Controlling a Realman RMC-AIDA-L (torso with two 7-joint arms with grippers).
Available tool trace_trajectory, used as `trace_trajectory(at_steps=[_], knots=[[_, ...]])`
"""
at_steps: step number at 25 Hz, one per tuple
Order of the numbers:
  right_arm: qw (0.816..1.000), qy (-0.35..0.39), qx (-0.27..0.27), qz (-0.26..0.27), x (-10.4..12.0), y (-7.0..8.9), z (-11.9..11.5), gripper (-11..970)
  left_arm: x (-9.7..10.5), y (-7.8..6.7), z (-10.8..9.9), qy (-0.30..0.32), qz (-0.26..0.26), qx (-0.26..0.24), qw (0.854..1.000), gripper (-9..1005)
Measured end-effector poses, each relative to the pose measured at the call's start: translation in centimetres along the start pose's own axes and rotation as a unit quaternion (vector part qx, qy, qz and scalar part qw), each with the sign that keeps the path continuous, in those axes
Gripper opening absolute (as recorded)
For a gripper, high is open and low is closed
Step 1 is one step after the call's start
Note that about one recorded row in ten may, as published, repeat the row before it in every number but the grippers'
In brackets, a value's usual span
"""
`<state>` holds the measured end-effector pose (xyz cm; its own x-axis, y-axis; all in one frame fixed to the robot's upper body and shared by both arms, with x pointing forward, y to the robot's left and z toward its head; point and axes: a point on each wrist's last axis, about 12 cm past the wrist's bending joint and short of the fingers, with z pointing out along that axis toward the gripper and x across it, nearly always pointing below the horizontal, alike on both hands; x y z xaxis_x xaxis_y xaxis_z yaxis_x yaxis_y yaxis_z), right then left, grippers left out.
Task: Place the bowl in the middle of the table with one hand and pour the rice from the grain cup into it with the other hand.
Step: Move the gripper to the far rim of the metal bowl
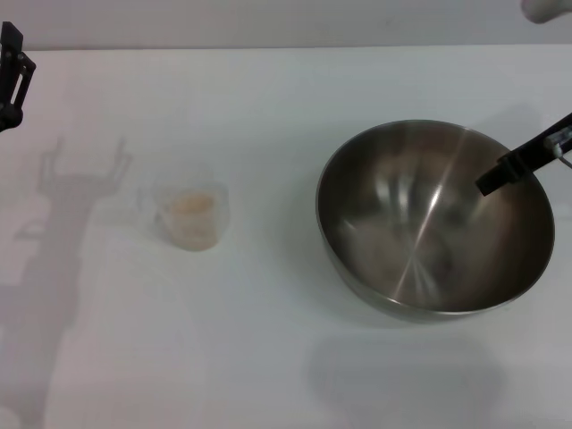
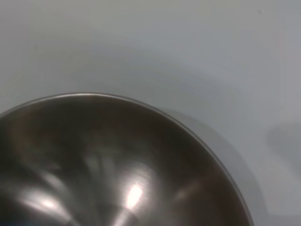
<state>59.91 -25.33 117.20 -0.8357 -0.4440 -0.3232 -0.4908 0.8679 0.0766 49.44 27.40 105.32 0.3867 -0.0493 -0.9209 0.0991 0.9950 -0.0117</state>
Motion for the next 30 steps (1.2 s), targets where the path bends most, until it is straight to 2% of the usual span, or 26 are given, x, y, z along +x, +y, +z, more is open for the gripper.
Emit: trace_trajectory(at_steps=[5, 16, 21, 25, 30], knots=[[1.000, 0.004, -0.004, -0.006, -0.1, 0.0, 0.5, 375, 0.0, 0.0, 0.0, -0.001, 0.000, 0.000, 1.000, 871], [1.000, -0.011, 0.003, -0.019, -0.5, 0.1, 0.3, 141, -0.2, 0.0, 0.0, -0.007, 0.000, 0.000, 1.000, 870], [0.999, -0.039, 0.008, -0.007, -0.9, -0.3, -0.6, 46, -0.2, 0.0, 0.1, -0.009, 0.000, 0.000, 1.000, 870], [0.996, -0.081, 0.016, 0.013, -1.4, -1.2, -1.8, 43, -0.2, 0.0, 0.1, -0.010, 0.000, 0.001, 1.000, 870], [0.992, -0.122, 0.006, 0.015, -2.0, -1.1, -2.3, 24, -0.3, -0.1, 0.2, -0.013, -0.001, 0.001, 1.000, 871]])
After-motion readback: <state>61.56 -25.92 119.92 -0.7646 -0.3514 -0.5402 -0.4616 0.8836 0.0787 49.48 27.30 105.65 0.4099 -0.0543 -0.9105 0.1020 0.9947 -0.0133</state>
